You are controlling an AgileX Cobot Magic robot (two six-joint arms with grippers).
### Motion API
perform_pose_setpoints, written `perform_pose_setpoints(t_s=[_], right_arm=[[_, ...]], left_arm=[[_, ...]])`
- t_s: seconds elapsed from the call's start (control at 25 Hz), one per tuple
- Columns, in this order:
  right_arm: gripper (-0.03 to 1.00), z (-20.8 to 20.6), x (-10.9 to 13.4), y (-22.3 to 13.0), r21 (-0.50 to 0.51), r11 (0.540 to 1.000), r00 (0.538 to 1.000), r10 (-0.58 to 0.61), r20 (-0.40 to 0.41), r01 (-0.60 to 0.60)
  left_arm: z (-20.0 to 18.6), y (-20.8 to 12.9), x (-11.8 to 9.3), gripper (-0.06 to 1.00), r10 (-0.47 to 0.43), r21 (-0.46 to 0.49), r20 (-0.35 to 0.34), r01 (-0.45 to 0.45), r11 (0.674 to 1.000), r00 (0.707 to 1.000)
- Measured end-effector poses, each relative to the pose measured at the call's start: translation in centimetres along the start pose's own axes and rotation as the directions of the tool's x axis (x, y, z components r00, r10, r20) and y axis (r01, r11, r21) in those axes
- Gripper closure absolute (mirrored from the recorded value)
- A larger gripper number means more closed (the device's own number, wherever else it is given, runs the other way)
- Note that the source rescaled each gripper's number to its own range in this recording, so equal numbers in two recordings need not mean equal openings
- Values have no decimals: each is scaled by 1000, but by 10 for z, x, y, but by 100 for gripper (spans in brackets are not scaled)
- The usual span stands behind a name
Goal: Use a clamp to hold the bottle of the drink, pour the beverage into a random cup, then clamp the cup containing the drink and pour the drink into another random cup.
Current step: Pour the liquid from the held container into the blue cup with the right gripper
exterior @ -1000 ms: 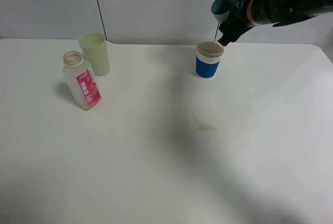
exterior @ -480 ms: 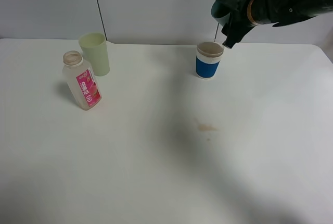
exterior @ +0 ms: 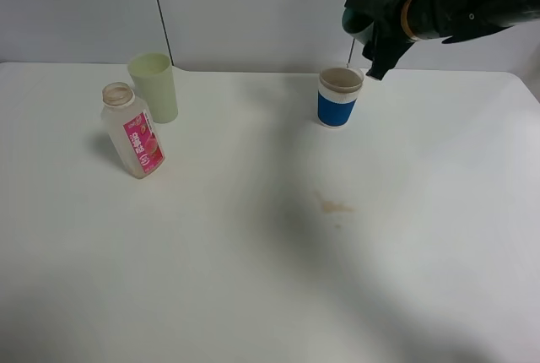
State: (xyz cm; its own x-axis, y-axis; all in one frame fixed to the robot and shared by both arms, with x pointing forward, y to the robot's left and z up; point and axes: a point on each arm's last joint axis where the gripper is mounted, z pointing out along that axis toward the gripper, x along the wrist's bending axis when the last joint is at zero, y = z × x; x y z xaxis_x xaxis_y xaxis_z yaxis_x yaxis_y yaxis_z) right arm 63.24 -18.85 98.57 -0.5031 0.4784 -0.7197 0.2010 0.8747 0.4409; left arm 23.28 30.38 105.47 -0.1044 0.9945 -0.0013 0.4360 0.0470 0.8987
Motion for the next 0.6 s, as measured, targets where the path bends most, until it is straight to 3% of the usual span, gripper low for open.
perform_pose_setpoints(t_s=[0.6], right_arm=[[97,0,0,0,5,996,996,-85,4,85]], left_arm=[[0,0,0,-6,0,0,0,0,1000,1000]])
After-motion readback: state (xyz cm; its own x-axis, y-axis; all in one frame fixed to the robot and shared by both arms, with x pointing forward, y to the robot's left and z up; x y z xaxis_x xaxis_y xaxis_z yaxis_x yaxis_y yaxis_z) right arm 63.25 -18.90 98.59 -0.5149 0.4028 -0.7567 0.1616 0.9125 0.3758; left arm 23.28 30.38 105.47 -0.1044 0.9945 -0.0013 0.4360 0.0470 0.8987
